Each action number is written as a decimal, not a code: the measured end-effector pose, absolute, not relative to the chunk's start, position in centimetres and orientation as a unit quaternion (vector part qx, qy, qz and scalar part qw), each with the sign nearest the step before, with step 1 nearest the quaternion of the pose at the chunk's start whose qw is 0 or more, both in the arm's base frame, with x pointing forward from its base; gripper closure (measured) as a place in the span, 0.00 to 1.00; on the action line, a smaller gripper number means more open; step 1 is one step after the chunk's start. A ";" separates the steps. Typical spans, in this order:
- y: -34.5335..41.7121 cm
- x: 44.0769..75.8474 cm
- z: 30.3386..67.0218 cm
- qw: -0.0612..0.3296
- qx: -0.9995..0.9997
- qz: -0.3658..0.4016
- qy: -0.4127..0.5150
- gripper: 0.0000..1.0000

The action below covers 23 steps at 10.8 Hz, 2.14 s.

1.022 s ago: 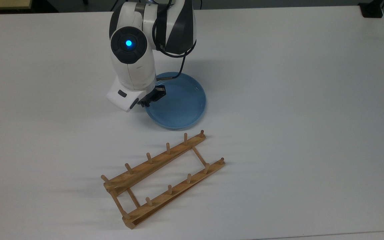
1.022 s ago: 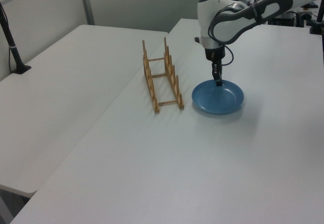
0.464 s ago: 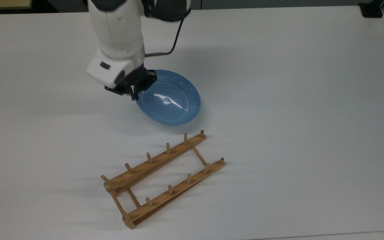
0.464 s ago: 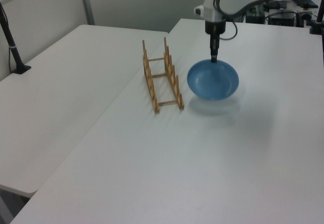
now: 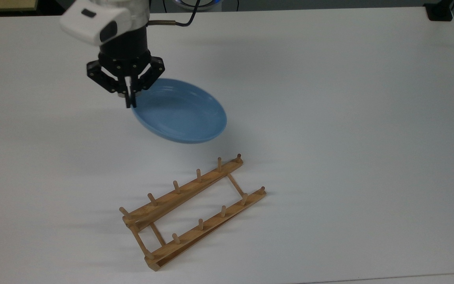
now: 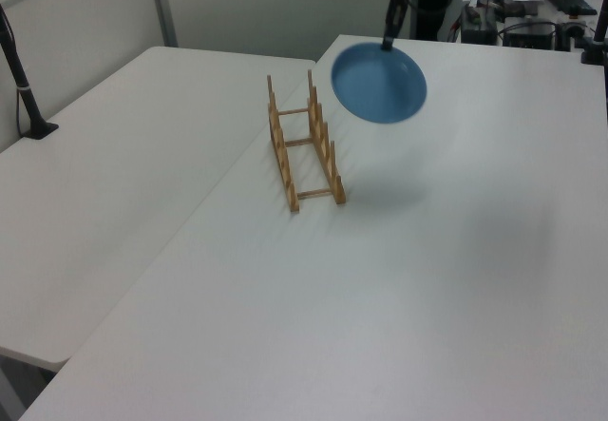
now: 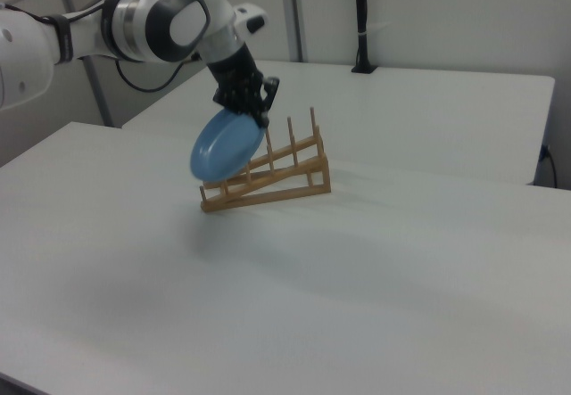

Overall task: Place plate in plate rack
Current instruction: 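Lift the blue plate by its rim, tilting it upright, then carry the upright plate over the wooden rack and lower it between pegs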

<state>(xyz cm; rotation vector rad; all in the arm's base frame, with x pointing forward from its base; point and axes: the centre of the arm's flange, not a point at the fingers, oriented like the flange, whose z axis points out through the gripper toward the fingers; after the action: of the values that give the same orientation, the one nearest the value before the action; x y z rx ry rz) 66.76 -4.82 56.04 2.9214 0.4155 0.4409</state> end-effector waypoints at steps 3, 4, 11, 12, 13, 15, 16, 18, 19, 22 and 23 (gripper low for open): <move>-3.2 68.5 59.1 0.197 0.937 0.247 0.148 0.96; -1.8 68.9 59.1 0.230 0.925 0.262 0.148 0.96; 7.9 70.4 54.2 0.370 0.867 0.287 0.168 0.96; 8.9 70.2 54.4 0.378 0.865 0.281 0.170 0.96; 10.5 69.9 54.6 0.385 0.863 0.278 0.172 0.96; 14.2 69.0 53.8 0.404 0.856 0.268 0.181 0.96; 15.7 68.9 52.7 0.418 0.851 0.262 0.183 0.96; 16.8 69.1 50.8 0.435 0.842 0.263 0.178 0.96; 16.6 69.2 50.7 0.438 0.841 0.265 0.175 0.96; 16.1 69.4 51.1 0.440 0.840 0.266 0.171 0.96; 16.1 69.4 51.1 0.440 0.840 0.266 0.170 0.96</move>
<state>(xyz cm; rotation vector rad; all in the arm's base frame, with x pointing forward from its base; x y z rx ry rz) 69.39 16.08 51.09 2.0872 0.4233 0.6599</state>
